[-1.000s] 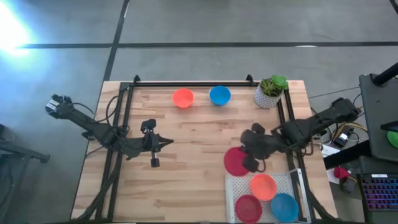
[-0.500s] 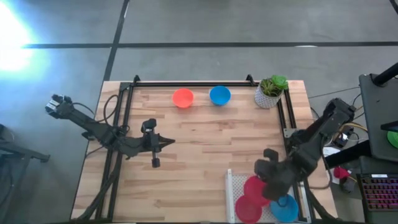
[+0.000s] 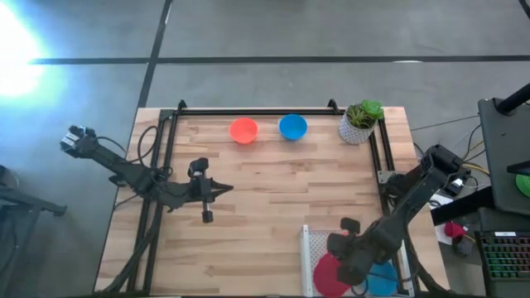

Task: Pick & Place Mini bowls
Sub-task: Stack the red bowl on top of the red bowl on the shelf, then stack the blue bowl on top of the blue bowl on the shelf

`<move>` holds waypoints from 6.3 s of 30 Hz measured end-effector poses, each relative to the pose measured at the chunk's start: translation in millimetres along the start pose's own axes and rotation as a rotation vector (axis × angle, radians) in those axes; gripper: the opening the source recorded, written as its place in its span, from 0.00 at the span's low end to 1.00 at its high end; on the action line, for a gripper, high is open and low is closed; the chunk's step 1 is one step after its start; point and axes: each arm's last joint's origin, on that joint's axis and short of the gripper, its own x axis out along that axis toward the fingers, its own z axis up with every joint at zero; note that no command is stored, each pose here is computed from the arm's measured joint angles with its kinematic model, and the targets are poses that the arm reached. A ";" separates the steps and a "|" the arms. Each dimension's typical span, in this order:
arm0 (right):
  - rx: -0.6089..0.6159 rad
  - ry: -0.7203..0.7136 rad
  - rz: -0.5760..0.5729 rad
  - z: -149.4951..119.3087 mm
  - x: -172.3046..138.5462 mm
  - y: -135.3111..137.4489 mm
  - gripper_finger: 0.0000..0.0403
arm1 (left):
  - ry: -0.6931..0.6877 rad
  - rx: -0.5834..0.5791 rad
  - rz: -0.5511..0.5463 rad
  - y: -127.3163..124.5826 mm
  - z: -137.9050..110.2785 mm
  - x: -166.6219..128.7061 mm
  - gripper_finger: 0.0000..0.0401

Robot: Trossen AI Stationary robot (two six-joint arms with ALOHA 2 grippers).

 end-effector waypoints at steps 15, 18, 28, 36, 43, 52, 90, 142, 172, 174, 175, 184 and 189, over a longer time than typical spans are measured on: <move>0.020 0.047 0.042 -0.5 24.7 13.1 0.02 | 0.002 0.017 0.000 0.0 -0.2 0.0 0.00; 0.027 0.054 0.046 -0.1 24.7 12.9 0.02 | 0.000 0.017 -0.001 0.0 0.0 -0.1 0.00; 0.020 0.058 0.050 -0.1 24.1 12.8 0.04 | 0.000 0.016 -0.001 0.0 0.0 -0.1 0.00; -0.002 0.056 0.050 0.0 24.1 12.8 0.17 | 0.000 0.015 -0.001 -0.1 0.0 0.0 0.00; -0.087 0.045 0.065 3.1 20.1 15.5 0.30 | 0.000 0.015 -0.001 -0.1 0.0 0.0 0.00; -0.178 0.027 0.064 14.3 1.8 21.0 0.31 | 0.000 0.016 0.000 0.0 0.0 0.0 0.00; 0.181 -0.283 -0.641 133.2 -76.6 -122.8 0.02 | 0.004 0.004 0.043 5.1 -0.3 3.1 0.00; 0.570 -0.200 -0.271 189.6 -43.5 -318.6 0.28 | 0.029 0.017 0.047 5.4 -4.4 3.7 0.00; 0.430 -0.214 -0.350 249.0 63.3 -295.7 0.31 | 0.049 0.034 0.049 5.6 -6.7 3.6 0.00; 0.440 -0.224 -0.411 253.9 66.0 -298.0 0.31 | 0.052 0.036 0.049 5.7 -7.0 3.5 0.00; 0.443 -0.228 -0.440 256.1 67.2 -299.3 0.31 | 0.053 0.037 0.049 5.7 -7.1 3.5 0.00; 0.513 -0.218 -0.546 258.6 76.8 -314.9 0.31 | 0.057 0.038 0.049 5.7 -7.6 3.5 0.00; 0.527 -0.224 -0.580 258.1 75.1 -320.0 0.31 | 0.057 0.038 0.049 5.7 -7.7 3.5 0.00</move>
